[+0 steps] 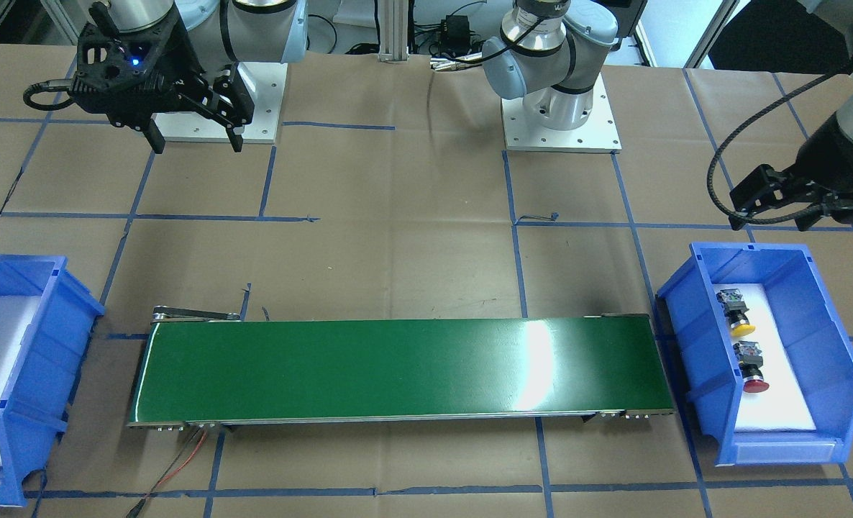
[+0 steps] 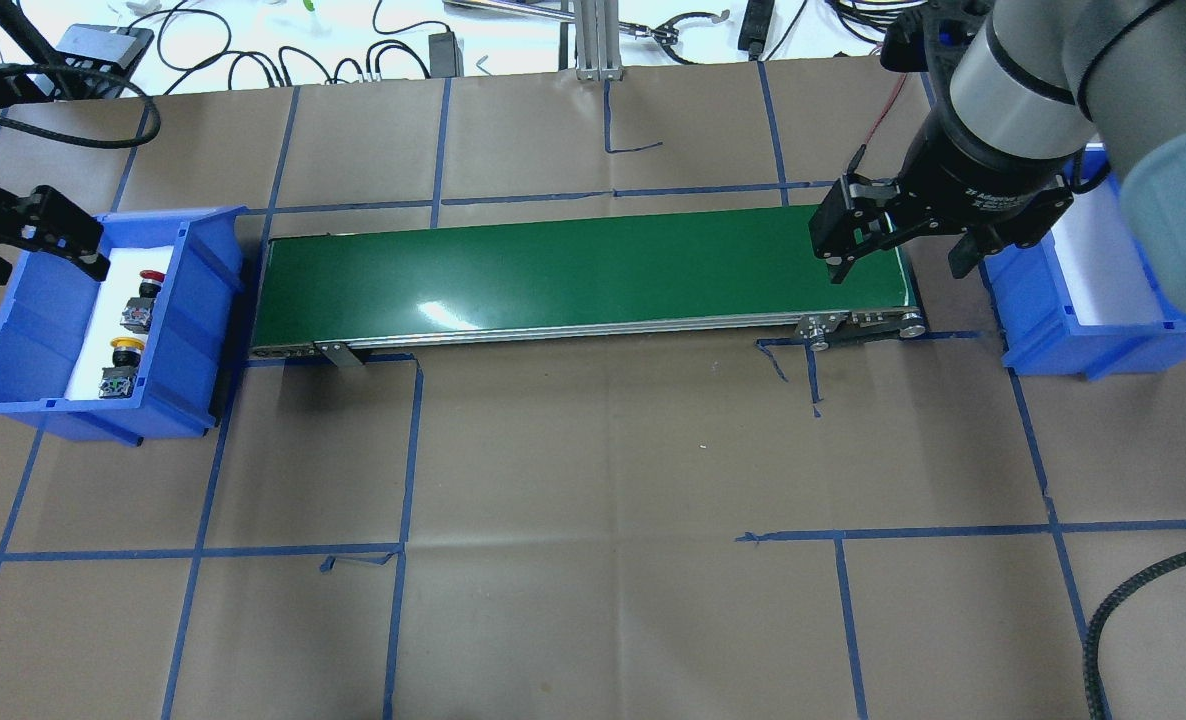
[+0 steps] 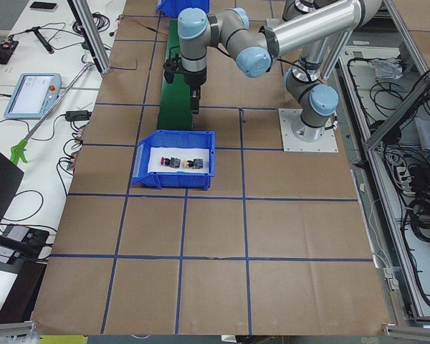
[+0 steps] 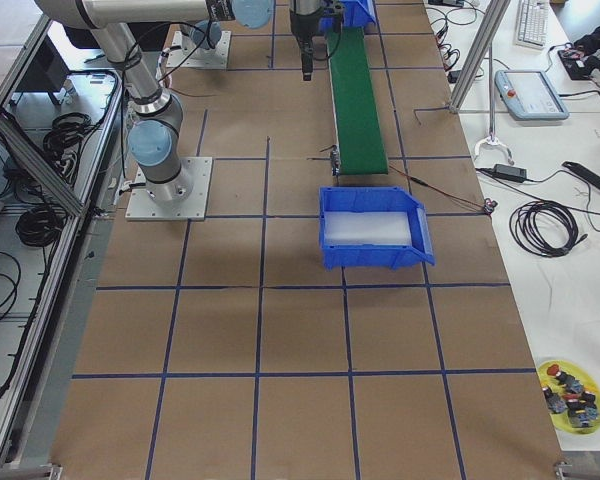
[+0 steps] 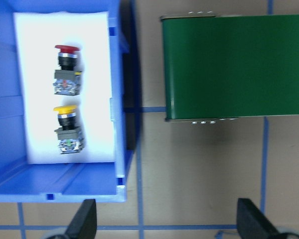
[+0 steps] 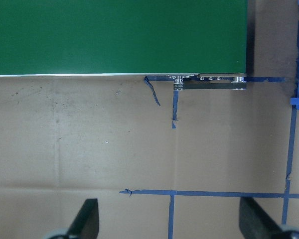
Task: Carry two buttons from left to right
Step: 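Lower the left gripper and grasp the yellow-capped button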
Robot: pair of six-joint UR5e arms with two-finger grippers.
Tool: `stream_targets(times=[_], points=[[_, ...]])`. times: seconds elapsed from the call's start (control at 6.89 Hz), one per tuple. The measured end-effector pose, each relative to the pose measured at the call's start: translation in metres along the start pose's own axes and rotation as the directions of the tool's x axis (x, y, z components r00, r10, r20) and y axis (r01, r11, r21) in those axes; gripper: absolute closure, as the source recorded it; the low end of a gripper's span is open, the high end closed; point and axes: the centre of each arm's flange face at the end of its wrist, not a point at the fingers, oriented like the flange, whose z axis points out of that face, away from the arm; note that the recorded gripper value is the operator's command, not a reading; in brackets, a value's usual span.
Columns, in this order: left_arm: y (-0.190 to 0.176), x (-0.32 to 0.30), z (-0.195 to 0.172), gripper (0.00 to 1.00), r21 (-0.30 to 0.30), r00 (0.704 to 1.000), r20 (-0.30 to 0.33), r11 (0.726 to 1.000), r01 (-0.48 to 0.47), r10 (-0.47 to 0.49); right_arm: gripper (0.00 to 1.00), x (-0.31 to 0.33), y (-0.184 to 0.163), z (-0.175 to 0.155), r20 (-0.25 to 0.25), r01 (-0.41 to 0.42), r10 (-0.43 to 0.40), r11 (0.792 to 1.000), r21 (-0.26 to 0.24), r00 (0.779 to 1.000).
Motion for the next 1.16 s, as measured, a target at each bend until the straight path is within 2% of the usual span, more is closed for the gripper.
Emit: stream_targets(times=[0.29,0.73,1.16], points=[[-0.003,-0.051,0.029,0.01,0.004,1.000,0.004,1.000,-0.011,0.011,0.00,0.000,0.000,0.000,0.000,0.000,0.000,1.000,0.000,1.000],[-0.007,-0.065,0.086,0.01,0.014,1.000,0.004,1.000,-0.012,0.012,0.00,0.000,0.000,0.000,0.000,0.000,0.000,1.000,-0.001,1.000],[0.003,-0.079,0.156,0.01,0.011,1.000,-0.006,1.000,0.021,-0.021,0.00,0.000,0.000,0.000,0.000,0.000,0.000,1.000,-0.001,1.000]])
